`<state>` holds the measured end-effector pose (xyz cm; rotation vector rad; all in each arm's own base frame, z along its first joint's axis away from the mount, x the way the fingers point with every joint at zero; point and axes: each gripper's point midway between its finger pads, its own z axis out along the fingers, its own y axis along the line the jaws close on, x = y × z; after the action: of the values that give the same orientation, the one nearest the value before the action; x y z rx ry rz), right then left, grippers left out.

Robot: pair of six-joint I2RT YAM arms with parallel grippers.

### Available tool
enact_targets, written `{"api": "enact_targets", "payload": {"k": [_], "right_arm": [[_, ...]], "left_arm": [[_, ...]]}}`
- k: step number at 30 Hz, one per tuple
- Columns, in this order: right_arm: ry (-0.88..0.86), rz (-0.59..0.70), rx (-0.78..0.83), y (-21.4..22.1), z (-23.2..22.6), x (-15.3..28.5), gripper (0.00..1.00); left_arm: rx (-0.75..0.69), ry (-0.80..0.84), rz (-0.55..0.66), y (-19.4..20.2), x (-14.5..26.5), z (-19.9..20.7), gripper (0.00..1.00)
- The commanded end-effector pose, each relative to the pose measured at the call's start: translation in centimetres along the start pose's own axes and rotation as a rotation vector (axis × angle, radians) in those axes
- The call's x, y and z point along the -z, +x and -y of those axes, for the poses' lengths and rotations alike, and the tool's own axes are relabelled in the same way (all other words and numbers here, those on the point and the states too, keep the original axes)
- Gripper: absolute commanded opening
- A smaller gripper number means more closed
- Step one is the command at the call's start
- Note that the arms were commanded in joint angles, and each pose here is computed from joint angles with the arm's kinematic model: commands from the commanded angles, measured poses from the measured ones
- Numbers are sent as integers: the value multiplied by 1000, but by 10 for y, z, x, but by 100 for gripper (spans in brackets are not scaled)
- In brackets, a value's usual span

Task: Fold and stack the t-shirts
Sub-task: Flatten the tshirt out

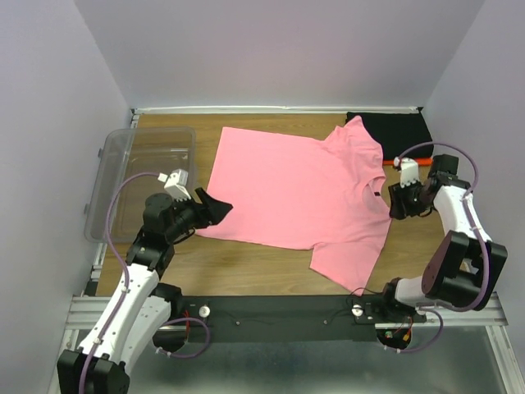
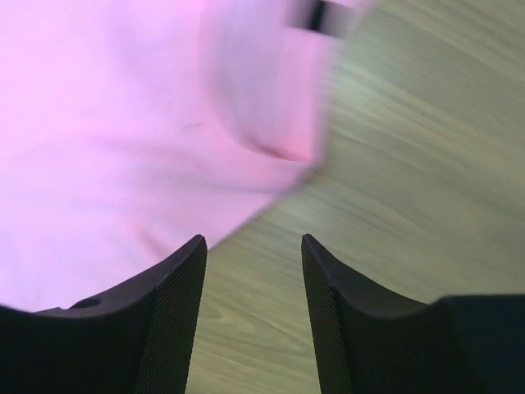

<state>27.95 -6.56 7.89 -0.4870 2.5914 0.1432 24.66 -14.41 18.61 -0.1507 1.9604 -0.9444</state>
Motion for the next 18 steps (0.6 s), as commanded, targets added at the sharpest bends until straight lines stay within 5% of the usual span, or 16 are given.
{"api": "enact_targets", "payload": {"k": [1,7,11,18], "right_arm": [[-596,124,395,19,-116,29,58],[-729,224,825,36,-165,22,78],[-633,188,957,39,-173,3,78],[-502,3,1108,76,-140,-6,74]], "left_arm": [[46,4,-97,38,-5,11,75],[134,-156,-135,70,-19,-1,72],[231,-363,-63,71,-24,-30,71],[259,-435,-58,82,-35,-41,70]]}}
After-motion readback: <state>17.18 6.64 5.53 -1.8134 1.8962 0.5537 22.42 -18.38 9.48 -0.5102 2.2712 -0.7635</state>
